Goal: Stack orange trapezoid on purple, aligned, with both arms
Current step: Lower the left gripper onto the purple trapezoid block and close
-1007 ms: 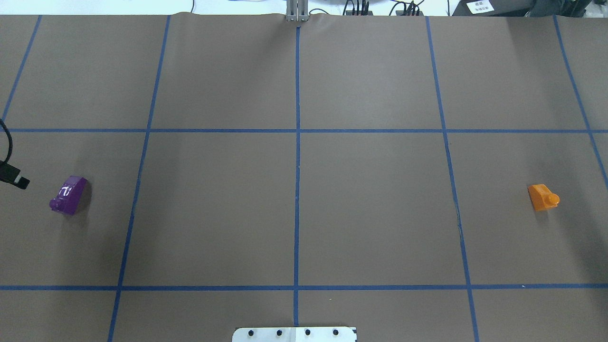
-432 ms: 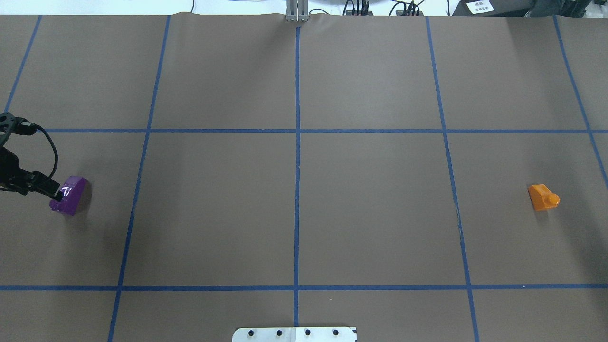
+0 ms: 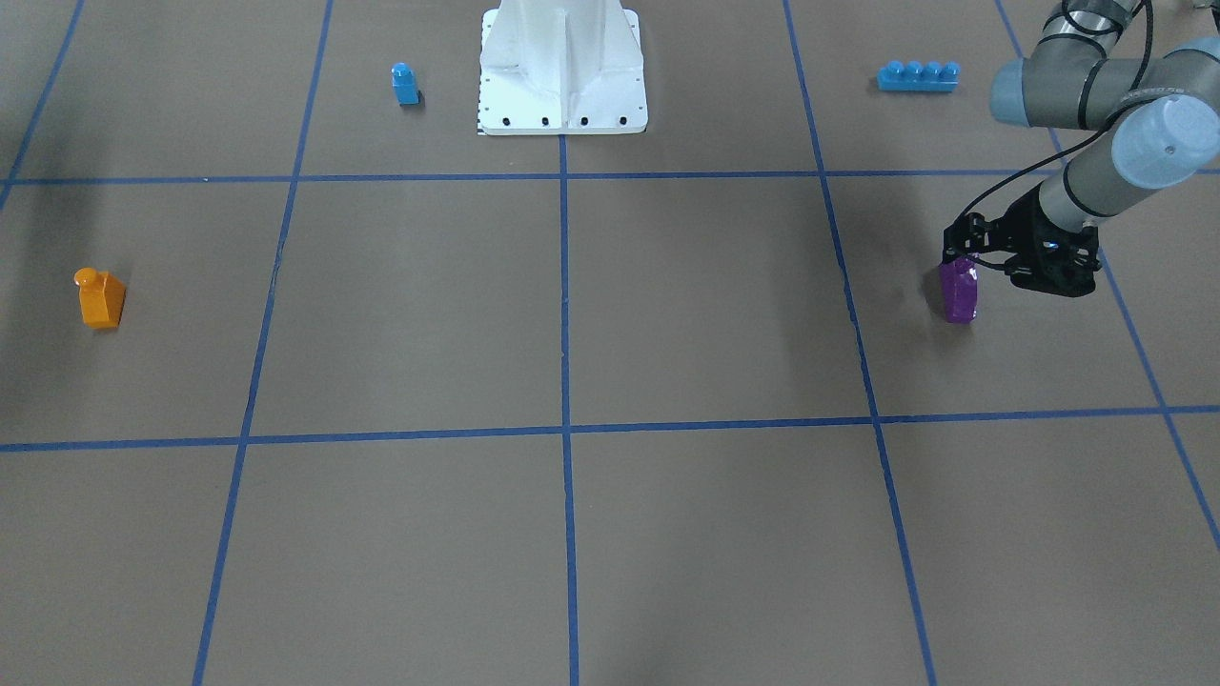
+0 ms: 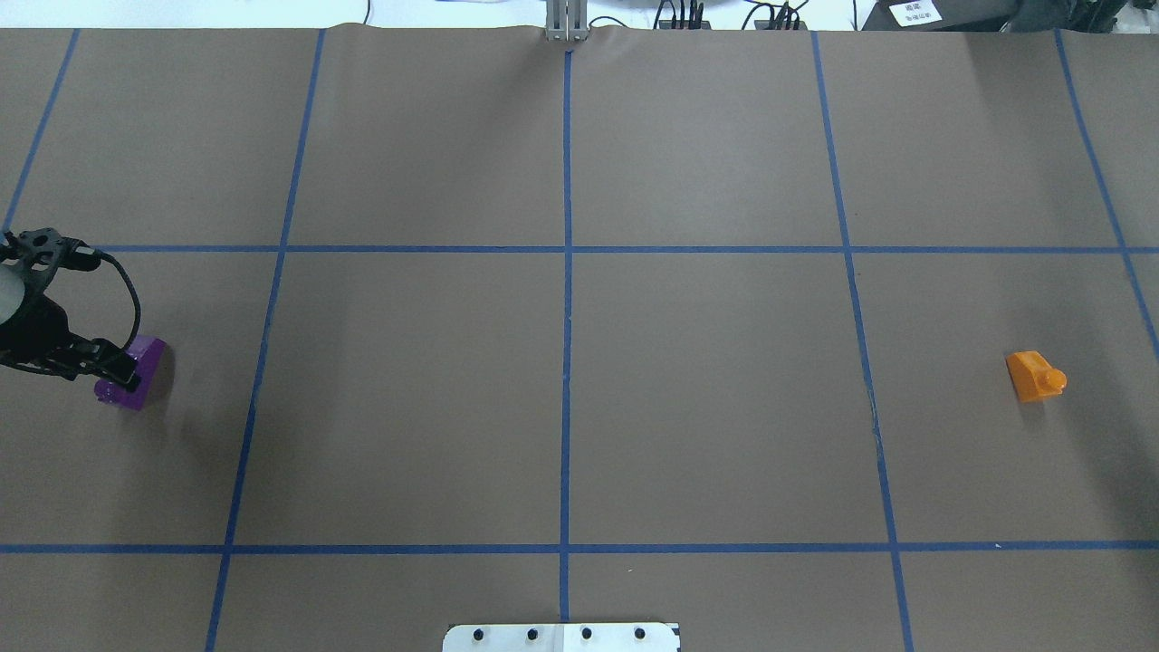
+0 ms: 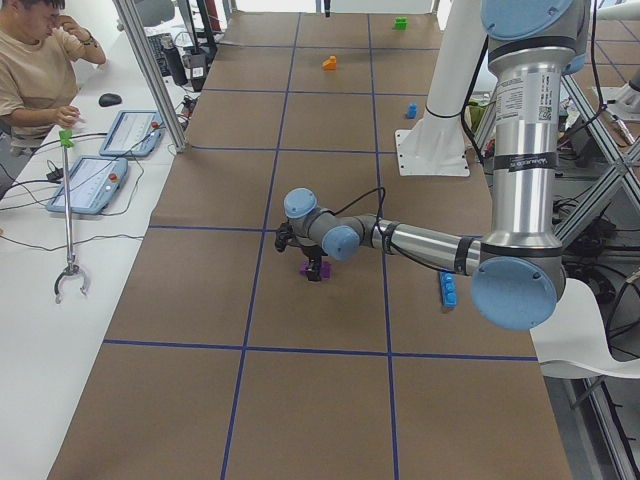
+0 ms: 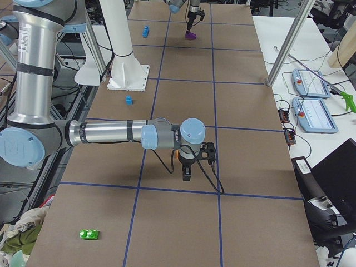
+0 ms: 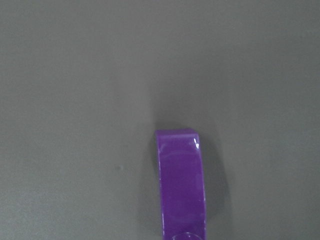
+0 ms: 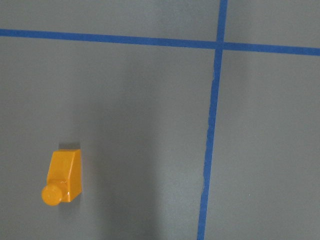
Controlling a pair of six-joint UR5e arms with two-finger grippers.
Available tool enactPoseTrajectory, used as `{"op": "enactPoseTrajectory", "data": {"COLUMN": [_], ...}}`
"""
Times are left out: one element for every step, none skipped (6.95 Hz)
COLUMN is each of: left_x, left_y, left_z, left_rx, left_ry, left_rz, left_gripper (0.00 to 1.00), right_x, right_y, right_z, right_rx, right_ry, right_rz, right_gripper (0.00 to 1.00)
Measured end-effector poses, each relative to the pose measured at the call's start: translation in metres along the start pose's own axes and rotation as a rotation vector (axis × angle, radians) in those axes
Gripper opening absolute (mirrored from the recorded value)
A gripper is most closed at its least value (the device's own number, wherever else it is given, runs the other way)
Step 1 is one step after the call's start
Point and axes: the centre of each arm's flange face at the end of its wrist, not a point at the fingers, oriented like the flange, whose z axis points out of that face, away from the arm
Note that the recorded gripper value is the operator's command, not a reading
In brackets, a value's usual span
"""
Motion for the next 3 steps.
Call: {"op": "enactPoseTrajectory", "data": {"left_x": [0.0015, 0.0021, 0.0030], "left_y": [0.0002, 0.0006, 0.0006], "left_z": [0.0050, 0.0087, 0.0097], "left_rx": [-0.005, -0.010, -0.011], "left_ry": [-0.008, -0.011, -0.012], "left_rz": [0.004, 0.005, 0.002], "left_gripper": [0.31, 0.00, 0.00], "right_x": [0.0006, 0.0006, 0.0007], "right_y": [0.0001, 0.0001, 0.0000], "right_z": [0.0007, 0.0012, 0.0016], "right_rx": [-0.002, -0.003, -0.004], "right_ry": [0.000, 0.000, 0.000], "right_rz": [0.001, 0.002, 0.002], "right_gripper": [1.00, 1.00, 1.00]}}
